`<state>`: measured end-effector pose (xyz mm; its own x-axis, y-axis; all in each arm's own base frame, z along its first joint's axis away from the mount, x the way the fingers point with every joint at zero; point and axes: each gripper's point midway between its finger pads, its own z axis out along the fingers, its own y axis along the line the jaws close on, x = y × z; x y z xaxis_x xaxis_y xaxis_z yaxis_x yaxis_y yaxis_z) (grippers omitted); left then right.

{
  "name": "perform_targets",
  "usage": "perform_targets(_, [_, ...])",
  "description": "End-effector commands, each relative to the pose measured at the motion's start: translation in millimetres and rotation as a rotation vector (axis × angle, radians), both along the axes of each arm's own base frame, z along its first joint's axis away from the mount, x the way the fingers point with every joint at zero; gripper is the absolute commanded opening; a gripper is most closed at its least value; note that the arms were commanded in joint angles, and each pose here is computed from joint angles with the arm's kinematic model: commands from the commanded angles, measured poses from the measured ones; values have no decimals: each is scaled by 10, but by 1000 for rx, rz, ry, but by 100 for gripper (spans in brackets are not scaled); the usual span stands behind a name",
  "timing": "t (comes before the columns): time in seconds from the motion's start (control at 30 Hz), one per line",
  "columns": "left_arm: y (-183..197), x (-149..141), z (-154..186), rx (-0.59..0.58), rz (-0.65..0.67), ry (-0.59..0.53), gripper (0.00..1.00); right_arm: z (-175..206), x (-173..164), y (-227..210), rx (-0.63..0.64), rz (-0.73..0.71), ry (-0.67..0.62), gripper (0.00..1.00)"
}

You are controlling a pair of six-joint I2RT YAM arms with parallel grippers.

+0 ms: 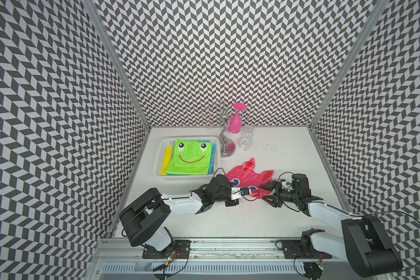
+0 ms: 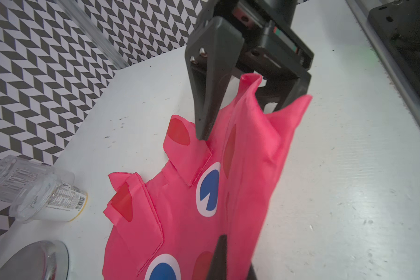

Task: Put the folded raincoat in the basket
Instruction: Pick up the raincoat from the center of the board.

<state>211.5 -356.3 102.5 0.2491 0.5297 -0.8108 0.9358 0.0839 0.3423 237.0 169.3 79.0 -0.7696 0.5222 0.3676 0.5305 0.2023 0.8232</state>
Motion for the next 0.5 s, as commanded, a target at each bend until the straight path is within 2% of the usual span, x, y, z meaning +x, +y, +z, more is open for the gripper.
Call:
perform_targets(0.0, [-46,-139,159,-45,-76,1,3,175,128,52,31,-34,-69,59])
perform_targets(0.1, [-40,-181,165,-50,-93,7,5,204,139,115,41,-33,-72,34])
perform_targets(0.17, [-48,-232,170,-41,-125,23,8,220,141,134,43,-35,-69,9])
perform_targets(0.2, [-49,-259,174,-29,-153,37,12,226,141,126,40,-38,-72,1])
perform_targets(0.23, [-30,-287,184,-15,-184,69,19,237,134,125,32,-33,-75,0])
perform_targets(0.27, [2,-297,217,-16,-212,104,32,267,140,123,22,-27,-90,0])
perform_targets(0.37, [168,-223,410,-53,-254,201,52,354,145,125,-20,12,-126,0])
perform_targets(0.47, [359,-124,661,-105,-280,270,64,482,151,153,-35,52,-189,0])
